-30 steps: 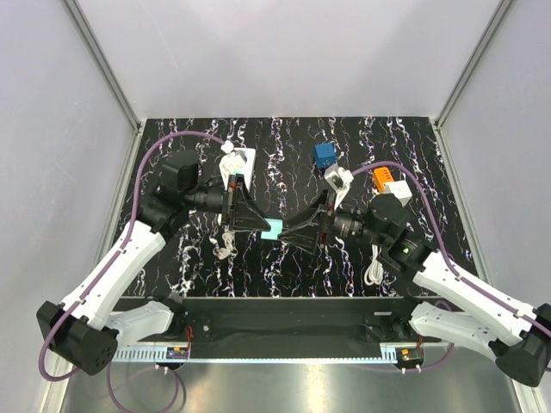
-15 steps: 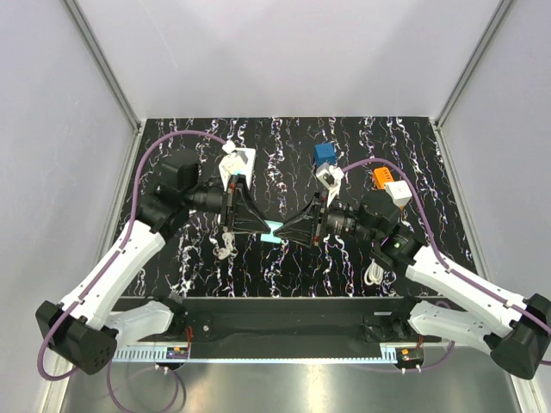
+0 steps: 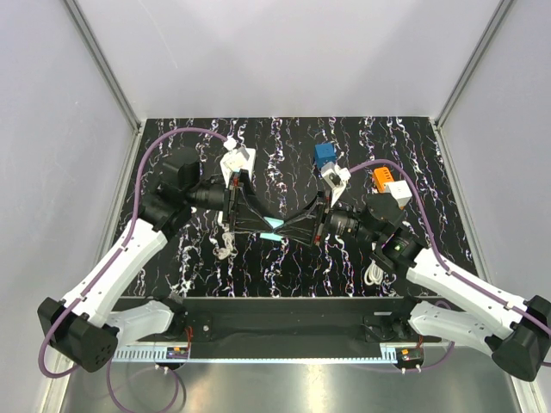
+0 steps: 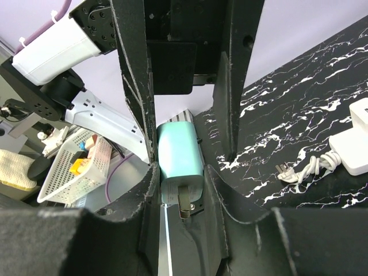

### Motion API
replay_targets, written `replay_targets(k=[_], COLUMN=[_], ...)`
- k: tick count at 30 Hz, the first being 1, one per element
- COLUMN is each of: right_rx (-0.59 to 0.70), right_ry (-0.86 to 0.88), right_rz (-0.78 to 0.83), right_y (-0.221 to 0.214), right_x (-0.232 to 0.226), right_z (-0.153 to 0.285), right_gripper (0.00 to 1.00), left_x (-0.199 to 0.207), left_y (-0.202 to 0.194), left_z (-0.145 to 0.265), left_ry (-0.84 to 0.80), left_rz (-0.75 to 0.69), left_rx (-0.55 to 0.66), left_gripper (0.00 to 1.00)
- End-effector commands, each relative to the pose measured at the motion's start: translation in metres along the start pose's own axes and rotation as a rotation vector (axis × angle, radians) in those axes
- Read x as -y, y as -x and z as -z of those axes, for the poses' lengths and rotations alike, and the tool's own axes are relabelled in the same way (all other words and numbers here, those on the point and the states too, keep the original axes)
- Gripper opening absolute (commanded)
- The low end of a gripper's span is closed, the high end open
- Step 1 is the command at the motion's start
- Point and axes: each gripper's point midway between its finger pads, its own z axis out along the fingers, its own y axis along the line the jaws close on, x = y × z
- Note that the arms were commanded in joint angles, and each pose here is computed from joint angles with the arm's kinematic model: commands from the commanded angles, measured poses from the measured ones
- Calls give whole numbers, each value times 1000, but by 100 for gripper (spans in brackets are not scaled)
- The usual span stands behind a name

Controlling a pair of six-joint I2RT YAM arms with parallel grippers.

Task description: Insert the plug

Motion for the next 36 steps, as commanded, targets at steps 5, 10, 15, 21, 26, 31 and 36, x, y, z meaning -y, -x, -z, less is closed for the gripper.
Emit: replay_targets(k=[5,10,15,21,26,31,36], right_rx=[95,106,108,109,145,194,238], right_ry=[49,38,35,-1,-105,-166,-299], right_rz=[33,37,39,13,-3,32,71], right_y=[22,21,21,20,27,40,46], right_x=[-14,-12,-11,-3,8,1,14], right_z=[-2,0,0,-1,8,32,56], right_gripper=[0,0,0,16,68,95,100], left_x=[8,5,8,0,-29,-90,-156], left_y=[5,1,1,6,11,17,29], left_z=[0,1,1,-1,0,27,74], left_ry=[-25,-12,-31,6,153,472,850], left_rz=[-52,-55,-58,-30,40,124,184], left_rx=[13,16,10,19,1,-62,-186], left_gripper=[51,60,50,0,0,0,0])
